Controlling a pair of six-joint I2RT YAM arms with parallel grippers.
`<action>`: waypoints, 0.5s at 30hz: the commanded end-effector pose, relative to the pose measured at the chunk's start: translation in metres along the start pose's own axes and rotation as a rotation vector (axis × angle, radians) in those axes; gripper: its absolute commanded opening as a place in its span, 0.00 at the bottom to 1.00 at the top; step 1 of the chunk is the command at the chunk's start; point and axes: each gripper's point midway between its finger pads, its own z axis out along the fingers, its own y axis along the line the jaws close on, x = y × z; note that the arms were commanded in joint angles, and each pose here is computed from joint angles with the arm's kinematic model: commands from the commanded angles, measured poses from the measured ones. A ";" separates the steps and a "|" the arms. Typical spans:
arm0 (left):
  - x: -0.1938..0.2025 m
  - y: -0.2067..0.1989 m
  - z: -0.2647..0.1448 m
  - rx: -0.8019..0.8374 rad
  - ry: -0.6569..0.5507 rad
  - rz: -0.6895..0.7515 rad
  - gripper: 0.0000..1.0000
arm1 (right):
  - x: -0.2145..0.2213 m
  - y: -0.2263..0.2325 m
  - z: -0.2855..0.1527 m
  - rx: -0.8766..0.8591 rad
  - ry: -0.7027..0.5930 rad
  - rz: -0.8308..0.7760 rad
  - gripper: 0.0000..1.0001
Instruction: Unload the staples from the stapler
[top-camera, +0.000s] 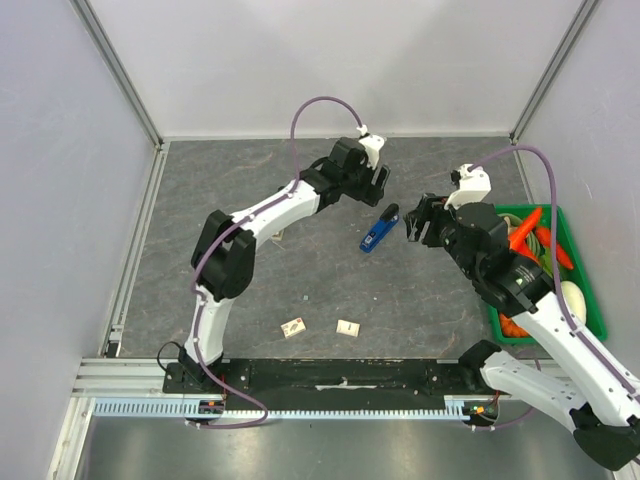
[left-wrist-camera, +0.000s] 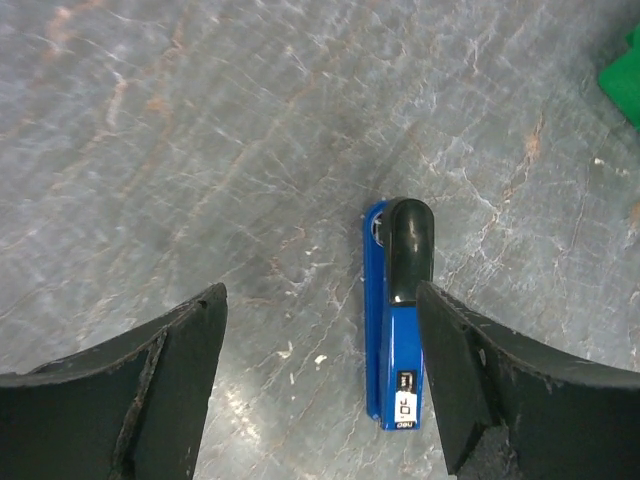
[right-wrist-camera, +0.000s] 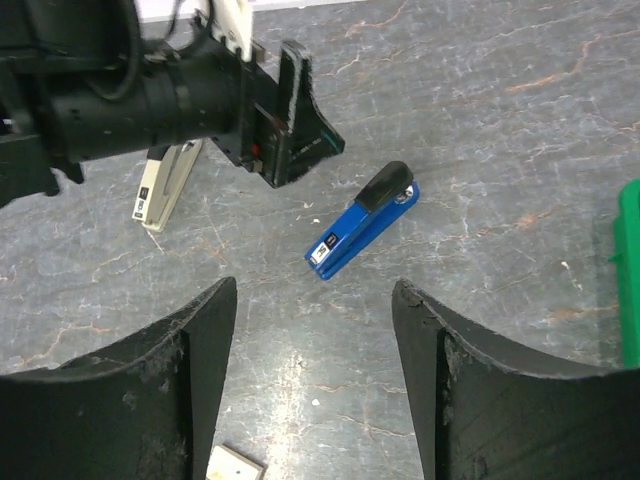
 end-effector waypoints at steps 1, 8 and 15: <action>-0.001 -0.035 0.020 0.123 0.001 0.019 0.82 | -0.006 -0.010 -0.013 0.041 -0.001 -0.026 0.73; 0.021 -0.057 0.044 0.175 0.047 0.034 0.83 | 0.002 -0.014 -0.016 0.040 0.018 -0.035 0.75; 0.031 -0.073 0.057 0.178 0.078 0.089 0.82 | 0.009 -0.012 -0.014 0.026 0.037 -0.041 0.75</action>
